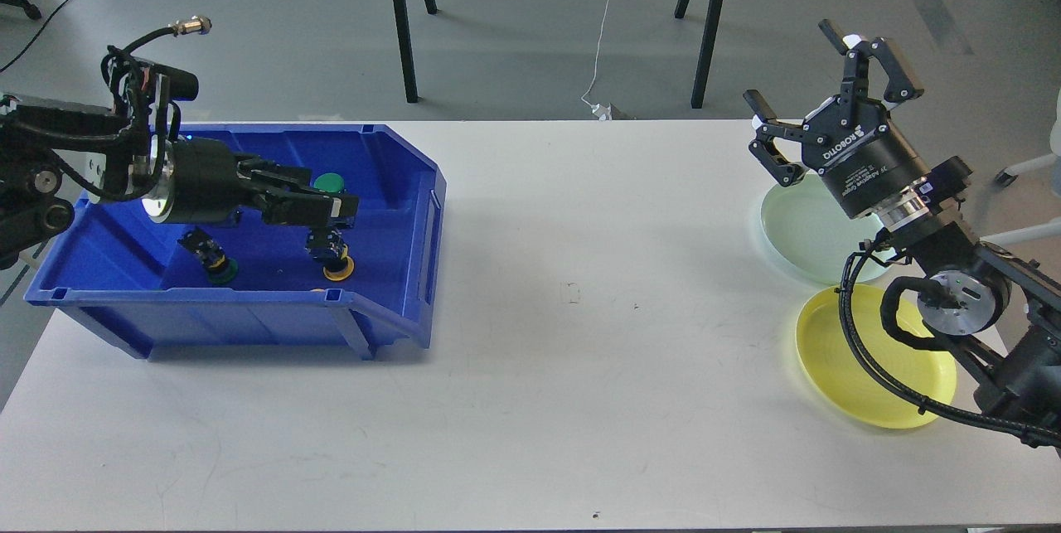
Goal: Pass button and place on color plate
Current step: 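Lower the left gripper into the bin and grasp the yellow button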
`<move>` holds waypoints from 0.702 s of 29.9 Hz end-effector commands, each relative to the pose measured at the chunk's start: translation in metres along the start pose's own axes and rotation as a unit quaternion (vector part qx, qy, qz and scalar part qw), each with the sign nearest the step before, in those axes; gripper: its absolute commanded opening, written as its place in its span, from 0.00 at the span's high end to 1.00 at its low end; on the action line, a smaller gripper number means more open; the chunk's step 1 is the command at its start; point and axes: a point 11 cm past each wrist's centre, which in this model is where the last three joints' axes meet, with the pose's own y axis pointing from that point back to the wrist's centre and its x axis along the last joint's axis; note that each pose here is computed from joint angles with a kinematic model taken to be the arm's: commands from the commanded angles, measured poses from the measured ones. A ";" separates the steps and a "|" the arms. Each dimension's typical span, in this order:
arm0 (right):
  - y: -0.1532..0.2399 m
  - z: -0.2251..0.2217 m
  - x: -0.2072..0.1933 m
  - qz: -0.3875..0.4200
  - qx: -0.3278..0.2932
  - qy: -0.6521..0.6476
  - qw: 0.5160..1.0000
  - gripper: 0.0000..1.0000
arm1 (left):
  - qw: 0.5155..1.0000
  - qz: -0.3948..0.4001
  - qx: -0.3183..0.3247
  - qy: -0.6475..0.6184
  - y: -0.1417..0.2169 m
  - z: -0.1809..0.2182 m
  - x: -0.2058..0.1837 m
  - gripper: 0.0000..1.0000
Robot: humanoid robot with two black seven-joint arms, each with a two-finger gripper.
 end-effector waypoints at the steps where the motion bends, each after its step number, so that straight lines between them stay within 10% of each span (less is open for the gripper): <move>1: 0.001 0.001 0.001 0.001 -0.001 -0.001 1.000 0.01 | 1.000 -0.018 0.008 0.000 -0.008 -0.005 -0.008 0.02; 21: 0.015 0.005 0.009 0.020 0.000 -0.008 1.000 0.01 | 0.996 -0.063 0.063 -0.008 -0.036 -0.039 -0.030 0.05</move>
